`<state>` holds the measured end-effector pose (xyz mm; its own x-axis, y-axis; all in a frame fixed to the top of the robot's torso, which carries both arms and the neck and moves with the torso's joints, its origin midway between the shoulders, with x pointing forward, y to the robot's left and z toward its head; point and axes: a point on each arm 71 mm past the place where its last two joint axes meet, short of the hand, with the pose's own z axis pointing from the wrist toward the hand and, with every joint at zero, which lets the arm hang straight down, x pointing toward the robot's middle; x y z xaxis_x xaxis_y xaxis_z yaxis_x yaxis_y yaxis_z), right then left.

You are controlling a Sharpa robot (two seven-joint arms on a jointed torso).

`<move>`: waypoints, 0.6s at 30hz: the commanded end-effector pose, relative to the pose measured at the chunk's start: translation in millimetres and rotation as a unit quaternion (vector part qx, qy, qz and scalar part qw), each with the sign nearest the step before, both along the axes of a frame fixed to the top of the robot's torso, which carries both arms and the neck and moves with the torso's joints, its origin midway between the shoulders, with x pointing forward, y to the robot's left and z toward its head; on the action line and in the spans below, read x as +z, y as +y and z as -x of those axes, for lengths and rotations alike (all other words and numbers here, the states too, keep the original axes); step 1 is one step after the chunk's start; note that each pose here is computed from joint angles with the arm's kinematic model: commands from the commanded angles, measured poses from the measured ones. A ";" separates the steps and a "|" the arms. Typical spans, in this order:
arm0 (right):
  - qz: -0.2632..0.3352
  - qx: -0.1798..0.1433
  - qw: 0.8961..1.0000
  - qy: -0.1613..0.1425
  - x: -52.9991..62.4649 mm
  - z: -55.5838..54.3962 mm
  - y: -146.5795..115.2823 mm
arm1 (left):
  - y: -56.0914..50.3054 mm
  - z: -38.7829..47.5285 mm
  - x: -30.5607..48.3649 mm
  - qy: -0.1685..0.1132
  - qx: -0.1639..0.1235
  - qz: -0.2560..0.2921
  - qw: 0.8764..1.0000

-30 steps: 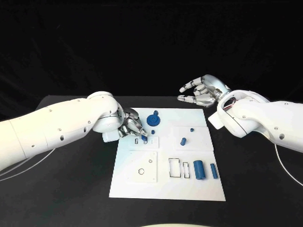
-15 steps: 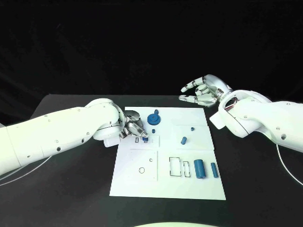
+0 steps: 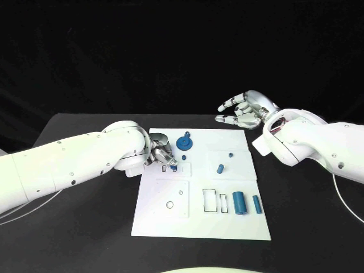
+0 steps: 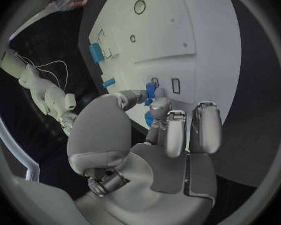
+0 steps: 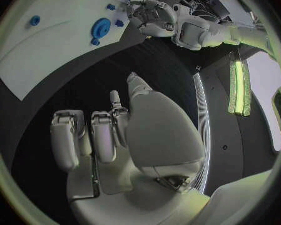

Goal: Assemble the parts on the task board

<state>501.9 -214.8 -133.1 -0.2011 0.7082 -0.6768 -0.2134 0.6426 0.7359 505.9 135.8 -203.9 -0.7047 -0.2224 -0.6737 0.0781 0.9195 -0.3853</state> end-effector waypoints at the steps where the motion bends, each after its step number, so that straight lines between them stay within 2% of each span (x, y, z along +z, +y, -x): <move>1: 0.007 0.009 1.000 -0.001 -0.5 0.8 1.6 | -1.5 0.6 -0.4 0.001 -0.007 -0.004 1.000; 18: 0.008 0.009 1.000 0.001 -2.5 0.8 1.4 | -1.3 2.2 -3.3 0.021 -0.015 -0.020 0.999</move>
